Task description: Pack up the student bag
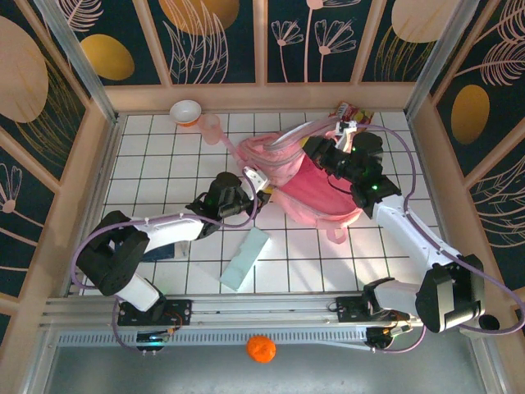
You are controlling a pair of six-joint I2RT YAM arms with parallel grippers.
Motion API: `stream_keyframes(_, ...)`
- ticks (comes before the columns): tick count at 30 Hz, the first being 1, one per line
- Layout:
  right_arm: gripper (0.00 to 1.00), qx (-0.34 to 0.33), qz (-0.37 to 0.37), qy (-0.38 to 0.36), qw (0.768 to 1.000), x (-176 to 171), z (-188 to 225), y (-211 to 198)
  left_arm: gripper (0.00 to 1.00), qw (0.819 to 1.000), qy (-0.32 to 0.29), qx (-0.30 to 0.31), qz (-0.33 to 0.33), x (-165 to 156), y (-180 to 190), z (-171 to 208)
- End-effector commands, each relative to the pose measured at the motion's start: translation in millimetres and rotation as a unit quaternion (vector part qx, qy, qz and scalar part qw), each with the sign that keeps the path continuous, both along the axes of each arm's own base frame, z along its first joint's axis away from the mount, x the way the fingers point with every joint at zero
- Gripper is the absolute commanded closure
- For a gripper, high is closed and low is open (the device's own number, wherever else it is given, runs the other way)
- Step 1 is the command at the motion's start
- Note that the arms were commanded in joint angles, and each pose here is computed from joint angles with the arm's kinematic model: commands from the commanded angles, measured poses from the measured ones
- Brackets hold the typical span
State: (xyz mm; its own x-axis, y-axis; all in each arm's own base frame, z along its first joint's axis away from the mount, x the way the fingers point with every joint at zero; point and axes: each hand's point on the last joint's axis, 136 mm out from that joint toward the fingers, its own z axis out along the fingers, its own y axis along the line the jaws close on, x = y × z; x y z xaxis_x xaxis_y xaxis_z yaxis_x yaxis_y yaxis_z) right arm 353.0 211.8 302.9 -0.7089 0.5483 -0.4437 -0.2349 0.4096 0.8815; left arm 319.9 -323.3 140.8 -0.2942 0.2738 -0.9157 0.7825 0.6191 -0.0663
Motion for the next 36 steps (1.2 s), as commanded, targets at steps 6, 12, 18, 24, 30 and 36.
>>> stream_keyframes(6,1.0,0.029,0.026,-0.143,0.989,-23,103,0,1.0,0.981,0.028,0.055,0.183,57,63,-21)
stream_keyframes(12,1.0,0.029,0.021,-0.15,0.988,-34,113,-6,1.0,0.963,0.037,0.052,0.262,101,105,-26)
stream_keyframes(18,1.0,0.014,-0.022,-0.145,0.989,-20,99,-15,0.93,0.968,0.026,0.038,0.245,129,93,-15)
stream_keyframes(24,1.0,-0.019,-0.048,-0.108,0.993,6,54,-21,0.49,0.973,0.046,-0.016,0.224,124,80,9)
stream_keyframes(30,1.0,-0.004,-0.106,-0.102,0.989,15,36,-35,0.34,0.966,0.079,-0.041,0.244,106,90,23)
stream_keyframes(36,1.0,-0.026,-0.175,-0.08,0.981,22,2,-56,0.23,0.925,0.134,-0.067,0.351,98,127,17)
